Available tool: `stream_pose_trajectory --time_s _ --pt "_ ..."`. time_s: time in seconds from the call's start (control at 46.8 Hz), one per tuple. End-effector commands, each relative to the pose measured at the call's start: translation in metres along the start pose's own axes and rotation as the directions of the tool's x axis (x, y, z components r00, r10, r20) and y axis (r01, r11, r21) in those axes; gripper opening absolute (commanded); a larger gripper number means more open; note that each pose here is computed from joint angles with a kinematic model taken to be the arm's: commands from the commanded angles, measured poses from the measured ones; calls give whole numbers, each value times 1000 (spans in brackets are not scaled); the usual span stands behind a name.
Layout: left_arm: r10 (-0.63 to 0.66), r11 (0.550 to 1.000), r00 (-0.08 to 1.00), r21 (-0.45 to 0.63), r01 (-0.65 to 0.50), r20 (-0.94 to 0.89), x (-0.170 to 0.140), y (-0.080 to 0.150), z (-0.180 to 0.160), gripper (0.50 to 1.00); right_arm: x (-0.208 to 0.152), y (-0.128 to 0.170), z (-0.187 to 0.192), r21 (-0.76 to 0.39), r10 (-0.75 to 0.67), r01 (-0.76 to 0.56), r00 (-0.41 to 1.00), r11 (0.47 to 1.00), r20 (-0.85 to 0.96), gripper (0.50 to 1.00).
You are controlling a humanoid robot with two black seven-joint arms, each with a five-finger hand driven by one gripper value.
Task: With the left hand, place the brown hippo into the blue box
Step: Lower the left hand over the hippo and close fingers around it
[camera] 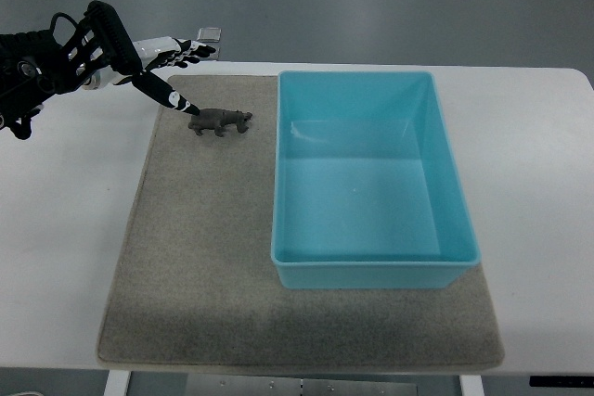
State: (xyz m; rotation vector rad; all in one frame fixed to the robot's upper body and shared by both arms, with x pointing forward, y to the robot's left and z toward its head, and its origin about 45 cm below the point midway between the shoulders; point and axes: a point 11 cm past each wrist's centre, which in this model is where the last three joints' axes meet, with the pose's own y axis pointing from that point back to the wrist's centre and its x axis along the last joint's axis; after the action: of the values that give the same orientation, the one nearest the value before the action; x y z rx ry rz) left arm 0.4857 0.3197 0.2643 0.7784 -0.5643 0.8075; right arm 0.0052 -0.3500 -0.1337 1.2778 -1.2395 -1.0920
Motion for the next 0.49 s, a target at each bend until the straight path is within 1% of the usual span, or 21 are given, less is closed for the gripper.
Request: stream_pose_trajectory --time_s 0.0,0.47 --pt "18 1000 998 -1 -18 66 -1 -2 2 984 0 0 0 0 0 0 1000 1000 0 936" --pt "-19 1000 991 24 16 133 -11 -2 -4 984 0 0 0 0 0 0 1000 1000 0 936"
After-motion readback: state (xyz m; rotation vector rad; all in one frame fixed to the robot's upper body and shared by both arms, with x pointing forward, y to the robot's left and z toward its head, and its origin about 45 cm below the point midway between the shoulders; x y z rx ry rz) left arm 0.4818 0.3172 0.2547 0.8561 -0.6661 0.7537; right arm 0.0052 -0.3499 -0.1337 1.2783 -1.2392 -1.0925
